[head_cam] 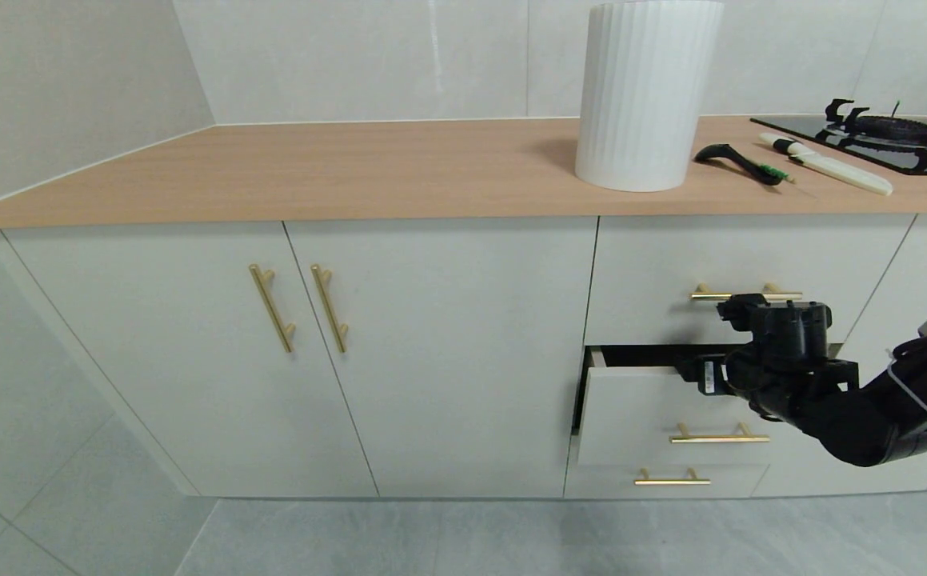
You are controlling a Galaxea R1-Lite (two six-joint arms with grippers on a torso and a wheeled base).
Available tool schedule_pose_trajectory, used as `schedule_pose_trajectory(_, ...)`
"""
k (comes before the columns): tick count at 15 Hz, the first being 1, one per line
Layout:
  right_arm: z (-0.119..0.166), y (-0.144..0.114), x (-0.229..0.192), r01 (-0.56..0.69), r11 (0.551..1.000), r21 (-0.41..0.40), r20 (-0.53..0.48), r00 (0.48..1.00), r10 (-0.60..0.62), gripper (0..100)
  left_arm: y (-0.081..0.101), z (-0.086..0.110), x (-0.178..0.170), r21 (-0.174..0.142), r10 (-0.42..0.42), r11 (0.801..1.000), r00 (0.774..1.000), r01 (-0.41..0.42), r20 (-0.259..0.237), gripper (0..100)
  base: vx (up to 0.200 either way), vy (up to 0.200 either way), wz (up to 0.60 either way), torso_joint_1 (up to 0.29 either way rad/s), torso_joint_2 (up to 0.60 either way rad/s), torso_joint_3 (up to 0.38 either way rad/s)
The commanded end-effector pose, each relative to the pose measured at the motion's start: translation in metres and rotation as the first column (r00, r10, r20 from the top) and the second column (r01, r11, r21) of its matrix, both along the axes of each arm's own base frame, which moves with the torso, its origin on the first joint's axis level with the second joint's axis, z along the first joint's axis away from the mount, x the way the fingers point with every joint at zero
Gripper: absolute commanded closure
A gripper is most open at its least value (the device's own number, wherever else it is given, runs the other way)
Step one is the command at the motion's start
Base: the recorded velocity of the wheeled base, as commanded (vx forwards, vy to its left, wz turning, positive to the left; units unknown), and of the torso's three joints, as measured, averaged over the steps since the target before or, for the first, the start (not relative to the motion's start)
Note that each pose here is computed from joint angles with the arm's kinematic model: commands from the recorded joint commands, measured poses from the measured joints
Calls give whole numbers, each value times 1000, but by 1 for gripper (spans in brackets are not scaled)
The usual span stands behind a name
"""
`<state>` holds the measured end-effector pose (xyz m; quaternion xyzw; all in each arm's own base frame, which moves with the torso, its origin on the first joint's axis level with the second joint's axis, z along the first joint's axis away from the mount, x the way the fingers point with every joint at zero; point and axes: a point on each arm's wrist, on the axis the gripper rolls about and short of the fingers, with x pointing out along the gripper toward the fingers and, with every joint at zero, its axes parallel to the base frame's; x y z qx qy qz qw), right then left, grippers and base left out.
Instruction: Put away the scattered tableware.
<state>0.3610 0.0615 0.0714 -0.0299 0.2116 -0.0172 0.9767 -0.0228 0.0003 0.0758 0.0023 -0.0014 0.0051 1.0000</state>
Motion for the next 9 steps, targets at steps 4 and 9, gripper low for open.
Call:
schedule_pose_trajectory(4,1,-1,-9,-1,1000,-4,-17,1000,1,0,0,0,0,0,2,1000,1000,-2,-1,0,0,0,0,0,0,0)
schedule_pose_trajectory(9,5,-4,-31,-6,1000,-9,-43,999,6,0,0,0,0,0,1,1000,1000,-1,-1,0,0,0,0,0,0,0)
